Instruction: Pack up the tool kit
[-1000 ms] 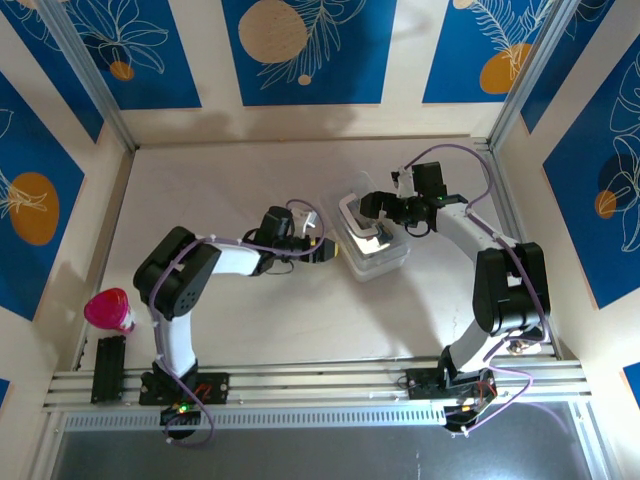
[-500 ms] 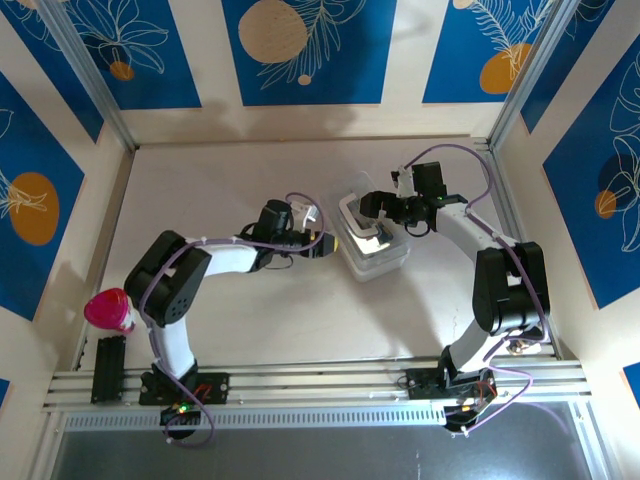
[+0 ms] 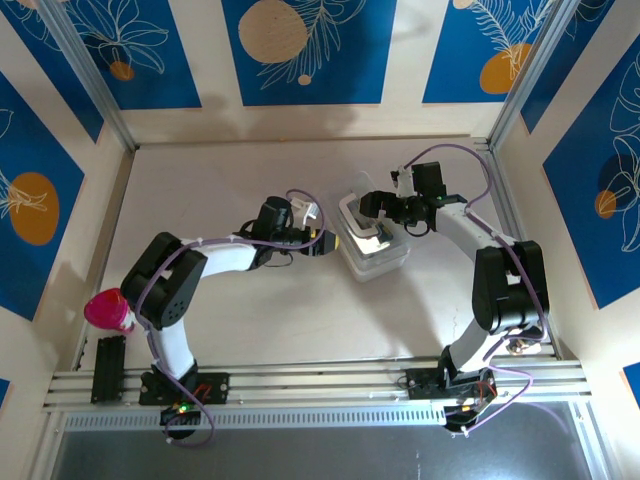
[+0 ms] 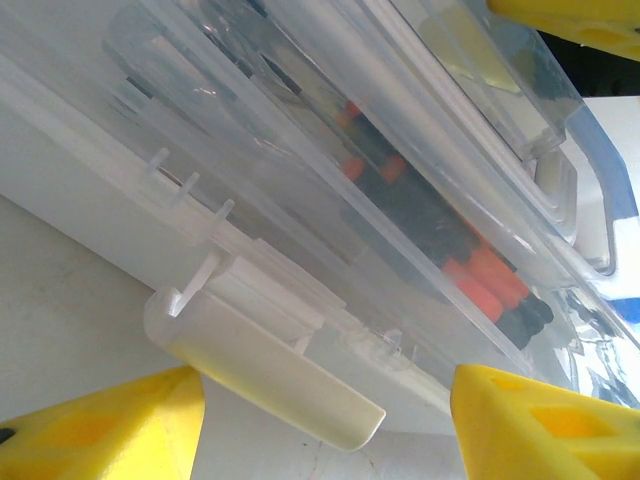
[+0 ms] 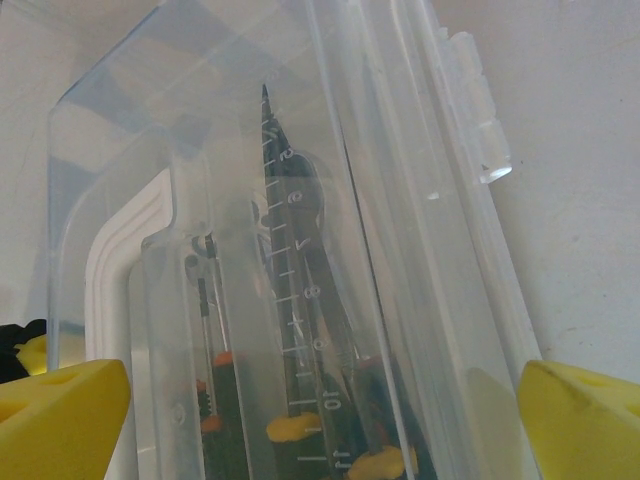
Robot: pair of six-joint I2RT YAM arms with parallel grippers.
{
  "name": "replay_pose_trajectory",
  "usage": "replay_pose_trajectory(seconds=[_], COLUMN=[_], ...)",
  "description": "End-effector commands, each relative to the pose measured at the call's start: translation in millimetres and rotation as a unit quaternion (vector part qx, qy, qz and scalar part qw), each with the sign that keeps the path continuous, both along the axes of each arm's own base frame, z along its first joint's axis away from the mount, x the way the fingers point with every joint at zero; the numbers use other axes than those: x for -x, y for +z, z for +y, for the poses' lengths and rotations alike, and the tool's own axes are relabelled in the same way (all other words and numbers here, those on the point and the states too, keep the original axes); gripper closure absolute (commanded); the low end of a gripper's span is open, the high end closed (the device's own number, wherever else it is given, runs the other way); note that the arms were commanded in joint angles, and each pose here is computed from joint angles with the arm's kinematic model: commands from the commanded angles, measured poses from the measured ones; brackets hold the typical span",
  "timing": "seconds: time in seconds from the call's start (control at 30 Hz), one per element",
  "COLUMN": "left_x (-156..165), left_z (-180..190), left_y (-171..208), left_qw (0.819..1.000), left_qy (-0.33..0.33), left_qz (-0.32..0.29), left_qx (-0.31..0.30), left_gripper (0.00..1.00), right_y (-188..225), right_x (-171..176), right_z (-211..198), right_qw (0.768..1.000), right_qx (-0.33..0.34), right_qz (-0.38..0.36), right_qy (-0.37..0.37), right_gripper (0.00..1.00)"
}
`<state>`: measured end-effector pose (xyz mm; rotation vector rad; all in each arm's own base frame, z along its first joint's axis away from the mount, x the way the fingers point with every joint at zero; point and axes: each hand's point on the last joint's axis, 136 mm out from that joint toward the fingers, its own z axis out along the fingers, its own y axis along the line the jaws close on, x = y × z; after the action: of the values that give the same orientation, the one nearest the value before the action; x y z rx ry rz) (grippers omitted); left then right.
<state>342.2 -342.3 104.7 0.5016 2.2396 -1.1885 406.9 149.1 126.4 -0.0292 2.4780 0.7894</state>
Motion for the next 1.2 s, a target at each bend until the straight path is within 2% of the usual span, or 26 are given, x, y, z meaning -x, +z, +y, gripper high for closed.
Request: replay_pose_trajectory(seconds=[0.0,1.17], left_x=[-2.1,-10.1], left_z=[-5.0,-16.3], left_y=[24.2,29.8], left_qw=[1.0,0.999], left_qy=[-0.012,-0.015], left_qz=[-0.025,-0.016], left_qx=[0.011,0.041], left_gripper=[0.34,0.34], right_y=[-11.2,-25.7], right_x=[8.7,11.5], right_z=[17.1,31.6], right_qw=[0.999,0.997], right_qx=[-0.02,-0.013], right_qz=[0.026,0.048], right_qy=[0.029,0.059], right_gripper=[0.01,0.03])
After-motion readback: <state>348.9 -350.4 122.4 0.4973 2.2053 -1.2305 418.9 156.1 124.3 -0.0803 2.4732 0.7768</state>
